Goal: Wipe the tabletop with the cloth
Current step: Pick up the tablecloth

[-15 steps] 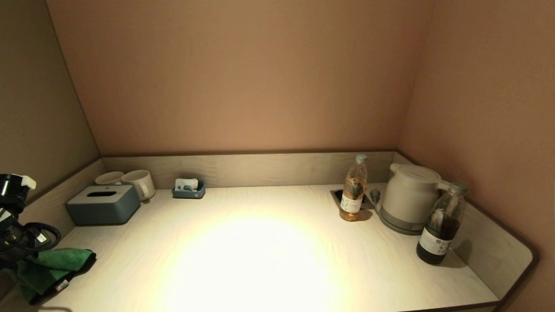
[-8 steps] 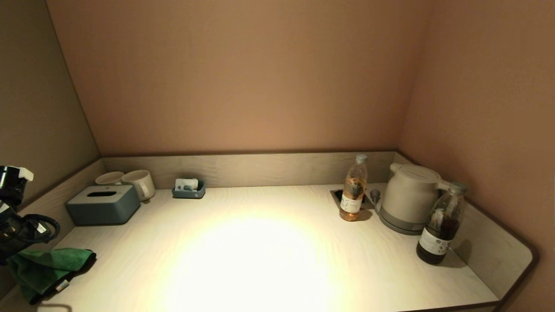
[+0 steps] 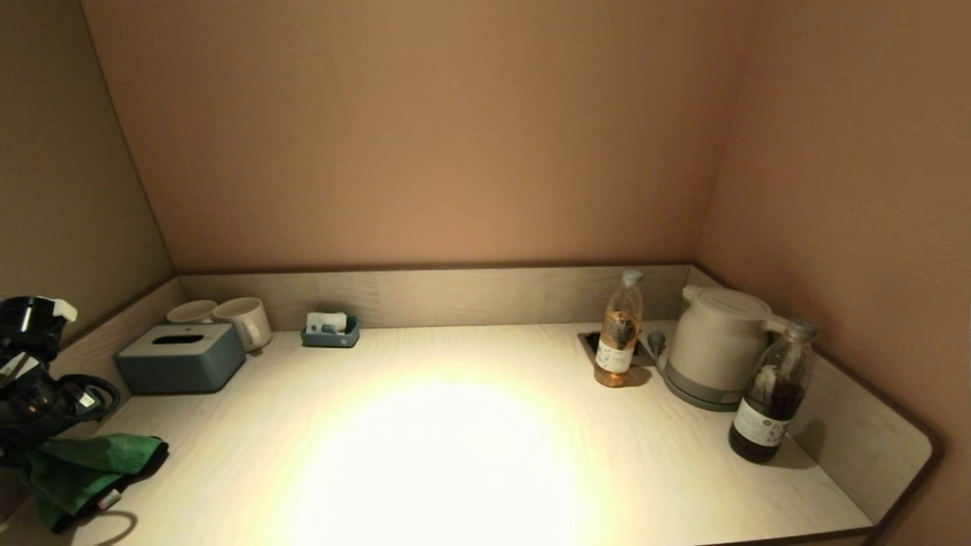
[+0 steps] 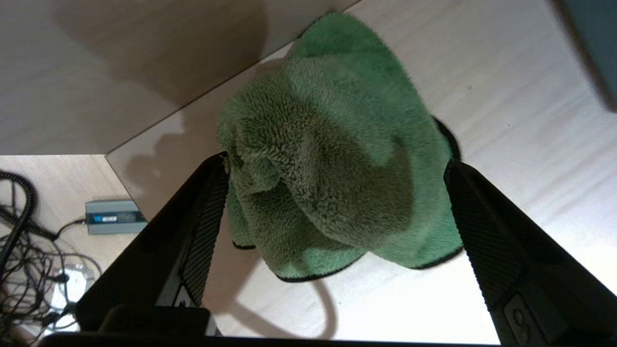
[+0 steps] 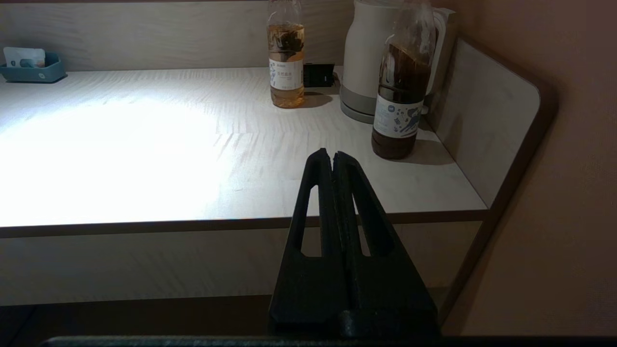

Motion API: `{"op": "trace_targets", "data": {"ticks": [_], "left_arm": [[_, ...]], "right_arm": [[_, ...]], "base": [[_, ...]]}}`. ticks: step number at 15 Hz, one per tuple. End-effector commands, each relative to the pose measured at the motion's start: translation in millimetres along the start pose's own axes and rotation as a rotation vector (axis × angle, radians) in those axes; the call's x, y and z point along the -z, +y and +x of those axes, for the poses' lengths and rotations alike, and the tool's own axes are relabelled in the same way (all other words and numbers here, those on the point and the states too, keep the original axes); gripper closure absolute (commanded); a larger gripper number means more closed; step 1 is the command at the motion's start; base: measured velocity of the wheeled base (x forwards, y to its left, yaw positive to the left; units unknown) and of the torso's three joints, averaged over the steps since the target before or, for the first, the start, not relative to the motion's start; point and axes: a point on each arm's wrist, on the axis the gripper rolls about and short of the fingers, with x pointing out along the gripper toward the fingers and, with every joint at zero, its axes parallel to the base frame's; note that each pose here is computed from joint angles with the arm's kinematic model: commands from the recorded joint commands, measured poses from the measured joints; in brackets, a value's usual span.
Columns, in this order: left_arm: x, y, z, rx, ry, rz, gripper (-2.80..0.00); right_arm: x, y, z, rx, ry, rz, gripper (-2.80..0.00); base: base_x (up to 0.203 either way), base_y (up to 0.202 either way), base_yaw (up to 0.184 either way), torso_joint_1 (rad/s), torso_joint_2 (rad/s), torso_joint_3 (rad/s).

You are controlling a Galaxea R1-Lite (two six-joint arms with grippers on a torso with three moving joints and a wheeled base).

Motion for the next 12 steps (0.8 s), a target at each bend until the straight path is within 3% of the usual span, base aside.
{"op": "trace_targets", "data": {"ticks": [1, 4, 12], "left_arm": [[3.9, 2.3, 16.6, -0.031, 0.034, -0.002, -2.80], [3.8, 4.2, 25.9, -0.052, 0.043, -0.027, -2.80], [11.7, -0.5, 50.5, -0.077, 0.085, -0.017, -2.80]], "right_arm": [[-0.1, 0.0, 0.1, -0.001, 0.001, 0.000, 0.00], [-0.1, 0.0, 0.1, 0.001, 0.001, 0.000, 0.00], [-0.1, 0.0, 0.1, 0.001, 0.001, 0.000, 0.00]], "base": [[0.000, 0.000, 0.000, 0.000, 0.00, 0.000], [0.000, 0.000, 0.000, 0.000, 0.00, 0.000], [0.000, 0.000, 0.000, 0.000, 0.00, 0.000]]}}
